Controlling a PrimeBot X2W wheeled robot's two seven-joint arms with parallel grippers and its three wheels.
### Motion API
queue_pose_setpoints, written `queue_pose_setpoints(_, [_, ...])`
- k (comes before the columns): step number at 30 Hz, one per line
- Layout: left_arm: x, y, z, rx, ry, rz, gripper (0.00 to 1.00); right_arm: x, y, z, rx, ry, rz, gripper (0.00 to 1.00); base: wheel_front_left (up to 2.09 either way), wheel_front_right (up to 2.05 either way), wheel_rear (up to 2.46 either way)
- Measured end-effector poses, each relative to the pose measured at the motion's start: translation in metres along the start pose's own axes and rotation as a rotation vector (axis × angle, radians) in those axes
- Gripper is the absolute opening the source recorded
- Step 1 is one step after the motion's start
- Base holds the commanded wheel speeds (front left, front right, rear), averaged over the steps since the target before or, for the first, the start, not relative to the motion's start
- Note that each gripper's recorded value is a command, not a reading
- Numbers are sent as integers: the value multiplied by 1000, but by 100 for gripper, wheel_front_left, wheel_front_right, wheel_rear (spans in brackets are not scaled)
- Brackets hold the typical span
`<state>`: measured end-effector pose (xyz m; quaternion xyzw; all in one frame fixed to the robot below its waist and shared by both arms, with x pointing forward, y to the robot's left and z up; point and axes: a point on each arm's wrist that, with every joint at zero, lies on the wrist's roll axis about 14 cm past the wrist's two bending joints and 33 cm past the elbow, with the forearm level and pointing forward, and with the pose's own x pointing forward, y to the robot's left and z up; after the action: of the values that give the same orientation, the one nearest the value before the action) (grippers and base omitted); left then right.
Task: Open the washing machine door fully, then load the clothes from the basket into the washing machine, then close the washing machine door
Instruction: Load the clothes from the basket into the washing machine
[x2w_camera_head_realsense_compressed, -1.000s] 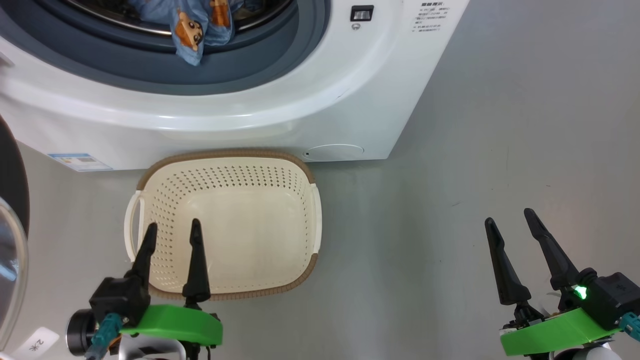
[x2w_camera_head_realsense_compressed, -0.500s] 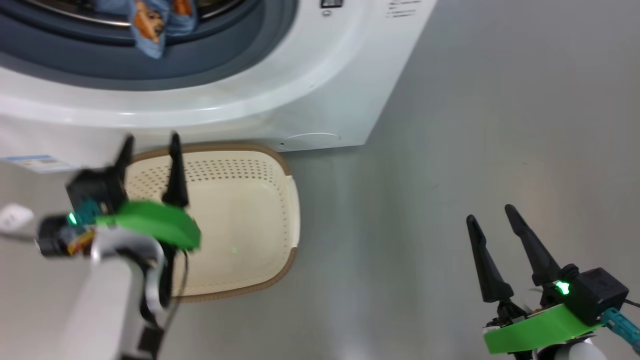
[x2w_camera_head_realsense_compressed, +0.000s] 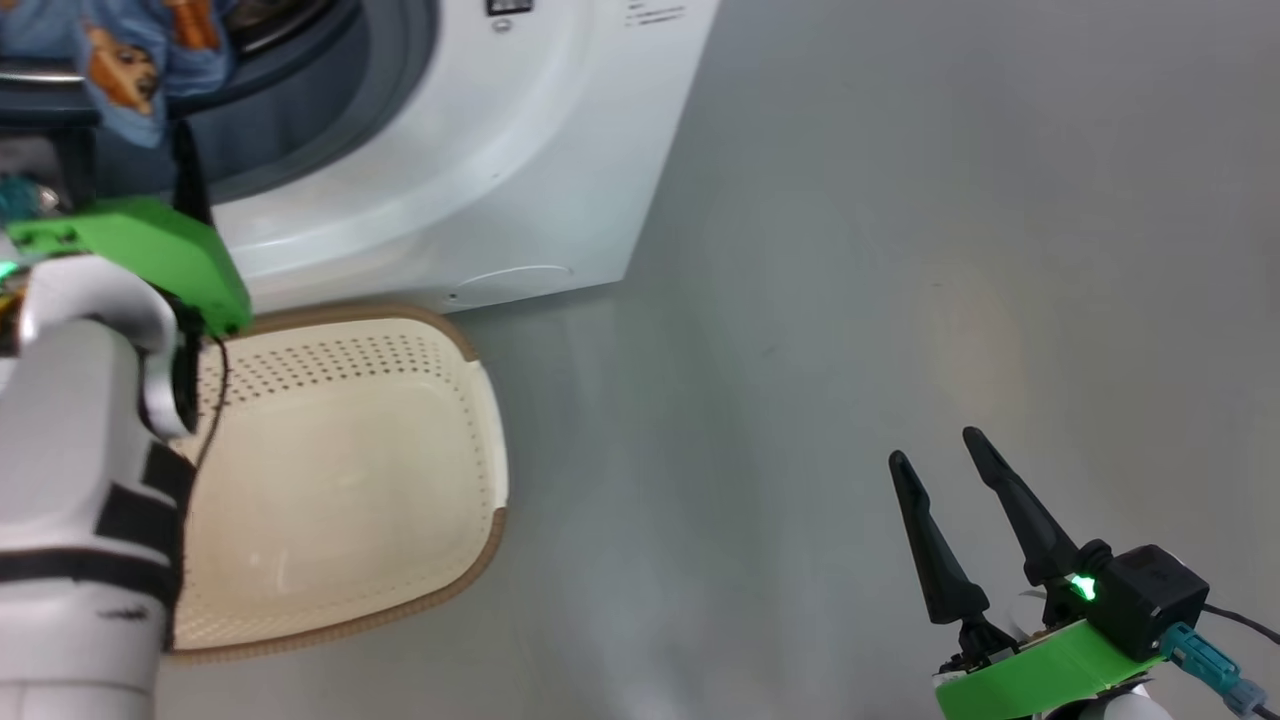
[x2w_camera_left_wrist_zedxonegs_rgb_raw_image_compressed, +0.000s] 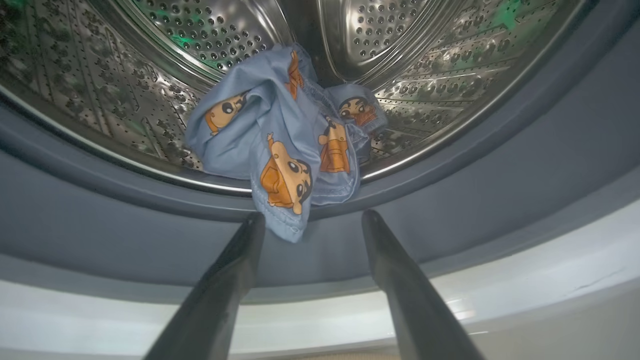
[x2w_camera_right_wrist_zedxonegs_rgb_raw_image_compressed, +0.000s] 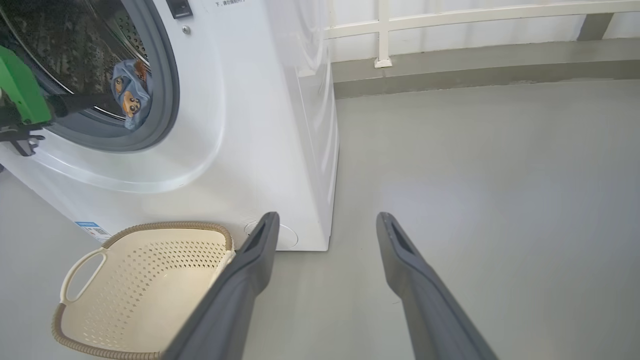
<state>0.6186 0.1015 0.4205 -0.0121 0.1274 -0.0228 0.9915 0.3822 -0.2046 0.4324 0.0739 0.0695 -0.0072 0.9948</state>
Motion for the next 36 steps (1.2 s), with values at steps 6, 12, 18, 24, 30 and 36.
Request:
queue_pose_setpoints(6, [21,0,-8,22,41,-1,100,-9,-5,-6,-15,30,-13,100,0,0,0])
queue_pose_setpoints(12, [41,8,-4,99,54,15,100,-16,-13,-12,-27,56,-35,100,0,0,0])
queue_pose_setpoints(18, [57,3,-9,128,89,-3,100,-23,-14,-26,-23,107,-44,100,0,0,0])
queue_pose_setpoints(24, [63,1,-23,155,139,-5,100,-26,-18,-30,-31,124,-55,100,0,0,0])
queue_pose_setpoints(30, [71,4,-22,192,136,3,100,-27,-19,-34,-33,141,-59,100,0,0,0])
queue_pose_setpoints(36, [79,1,-23,225,141,-9,55,-28,-21,-38,-39,158,-63,100,0,0,0])
